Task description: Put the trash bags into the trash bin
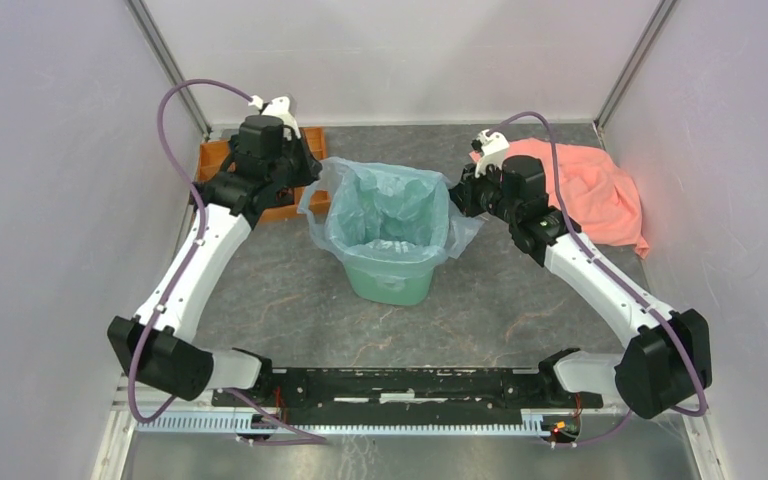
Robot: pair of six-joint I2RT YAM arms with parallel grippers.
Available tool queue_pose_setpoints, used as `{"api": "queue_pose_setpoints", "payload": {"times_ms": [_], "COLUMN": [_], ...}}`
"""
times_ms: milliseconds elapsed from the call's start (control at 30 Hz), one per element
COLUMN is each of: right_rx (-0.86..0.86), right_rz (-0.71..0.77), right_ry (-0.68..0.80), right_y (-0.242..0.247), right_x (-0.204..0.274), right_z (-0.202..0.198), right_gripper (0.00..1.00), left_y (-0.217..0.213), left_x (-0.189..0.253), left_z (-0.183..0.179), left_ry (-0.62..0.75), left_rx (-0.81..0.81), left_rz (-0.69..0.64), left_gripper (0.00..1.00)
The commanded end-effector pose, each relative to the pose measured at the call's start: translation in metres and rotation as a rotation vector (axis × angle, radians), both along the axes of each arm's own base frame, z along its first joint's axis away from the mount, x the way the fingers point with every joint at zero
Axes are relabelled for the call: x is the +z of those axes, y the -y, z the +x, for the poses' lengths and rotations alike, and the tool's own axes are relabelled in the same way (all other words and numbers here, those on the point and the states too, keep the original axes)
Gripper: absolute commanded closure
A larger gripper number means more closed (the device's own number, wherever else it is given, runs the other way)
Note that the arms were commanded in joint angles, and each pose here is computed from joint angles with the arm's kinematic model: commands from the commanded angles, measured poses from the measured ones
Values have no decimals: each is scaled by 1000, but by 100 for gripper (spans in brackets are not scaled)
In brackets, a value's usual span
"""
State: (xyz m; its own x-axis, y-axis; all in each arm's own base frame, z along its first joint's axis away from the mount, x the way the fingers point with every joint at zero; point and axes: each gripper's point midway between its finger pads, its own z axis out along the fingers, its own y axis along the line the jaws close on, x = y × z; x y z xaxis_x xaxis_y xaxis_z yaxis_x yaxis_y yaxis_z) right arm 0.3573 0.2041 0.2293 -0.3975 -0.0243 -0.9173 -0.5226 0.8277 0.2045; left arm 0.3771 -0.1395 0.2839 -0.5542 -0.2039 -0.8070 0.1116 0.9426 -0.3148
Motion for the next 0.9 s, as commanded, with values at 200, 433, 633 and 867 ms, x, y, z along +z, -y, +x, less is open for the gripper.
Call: {"api": "queue_pose_setpoints", "payload": {"times_ms": [200, 433, 633, 867], "right_rx": [-136, -103, -57, -65], "right_rz": [55, 52, 85, 56], "right_ry": [-5, -49, 51, -46], "right_y": [14, 15, 7, 6], "right_x": [2, -17, 35, -12], "right_z": [21, 11, 15, 19], "right_gripper": [83, 82, 74, 77], "left_y": [14, 14, 7, 0], "left_x": [2, -41, -67, -84], "left_z": [41, 54, 29, 8], "left_ry": [-21, -128, -162, -195], "left_rx": [29, 45, 52, 55], "left_rz": [-76, -24, -23, -13], "left_gripper": [98, 98, 98, 98]}}
